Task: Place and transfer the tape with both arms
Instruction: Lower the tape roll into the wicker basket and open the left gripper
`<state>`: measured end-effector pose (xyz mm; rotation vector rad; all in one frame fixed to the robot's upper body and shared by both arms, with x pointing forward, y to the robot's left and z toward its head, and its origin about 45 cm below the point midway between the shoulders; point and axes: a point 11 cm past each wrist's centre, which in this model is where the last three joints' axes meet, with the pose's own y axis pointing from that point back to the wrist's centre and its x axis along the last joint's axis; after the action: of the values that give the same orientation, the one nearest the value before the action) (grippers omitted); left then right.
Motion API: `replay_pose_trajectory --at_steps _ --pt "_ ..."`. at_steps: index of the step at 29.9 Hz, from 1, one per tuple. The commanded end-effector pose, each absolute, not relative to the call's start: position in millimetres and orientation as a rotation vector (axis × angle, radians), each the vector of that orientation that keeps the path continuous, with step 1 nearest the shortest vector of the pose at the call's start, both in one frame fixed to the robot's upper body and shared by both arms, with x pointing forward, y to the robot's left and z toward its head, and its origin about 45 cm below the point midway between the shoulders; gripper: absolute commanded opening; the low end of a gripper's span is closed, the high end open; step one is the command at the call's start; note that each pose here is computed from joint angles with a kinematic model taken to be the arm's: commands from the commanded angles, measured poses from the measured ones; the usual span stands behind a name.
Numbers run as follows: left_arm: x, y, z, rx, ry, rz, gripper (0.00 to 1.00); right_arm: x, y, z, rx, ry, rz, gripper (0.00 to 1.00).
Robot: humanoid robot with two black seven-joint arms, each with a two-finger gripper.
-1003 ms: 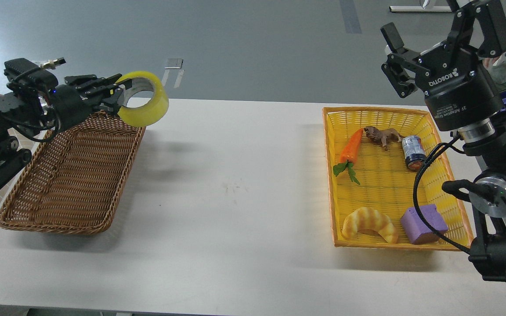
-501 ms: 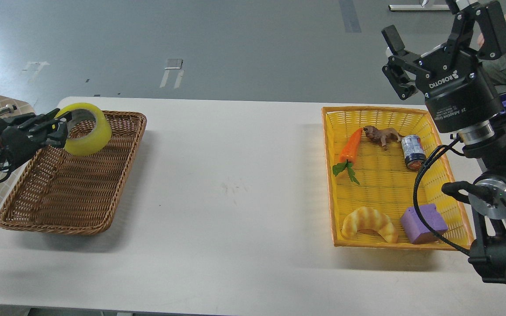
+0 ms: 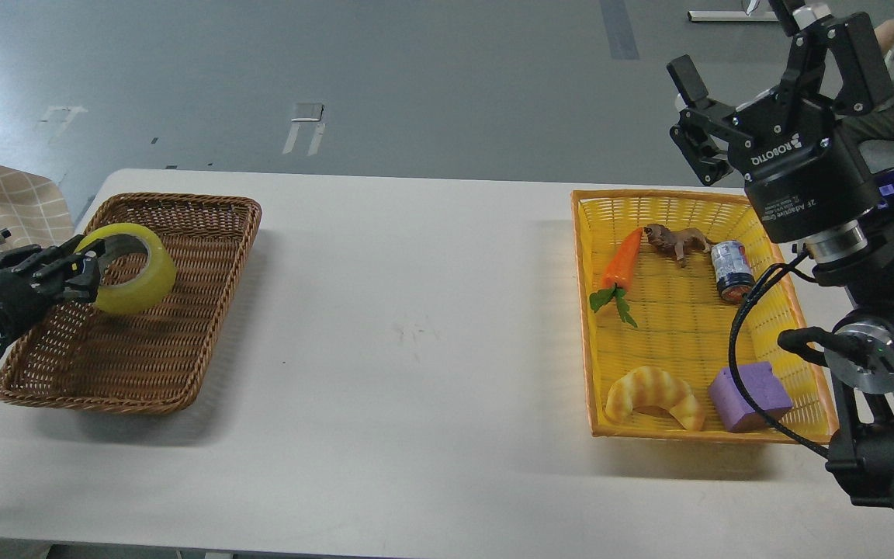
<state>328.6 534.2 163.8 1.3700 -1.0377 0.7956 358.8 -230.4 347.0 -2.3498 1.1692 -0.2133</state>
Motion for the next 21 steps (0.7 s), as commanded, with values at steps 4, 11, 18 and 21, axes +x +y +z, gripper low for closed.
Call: replay_pose_trajectory --at_steps 4,11,18,21 --pt "327.8 530.7 159.2 1.362 -1.030 0.794 0.15 357.4 -231.7 343.2 -2.352 1.177 -0.204 1.00" --pt "328.1 530.3 159.1 1.358 -1.027 0.801 0.46 357.7 -231.8 342.7 -2.353 1.179 -0.202 1.00" --pt "327.2 532.4 159.1 1.350 -0.997 0.832 0.86 357.0 -231.3 340.1 -2.354 1.181 -0.193 1.00" --pt "326.7 534.0 158.6 1.328 -0.951 0.886 0.96 356.8 -230.5 339.4 -2.351 1.180 -0.187 1.00"
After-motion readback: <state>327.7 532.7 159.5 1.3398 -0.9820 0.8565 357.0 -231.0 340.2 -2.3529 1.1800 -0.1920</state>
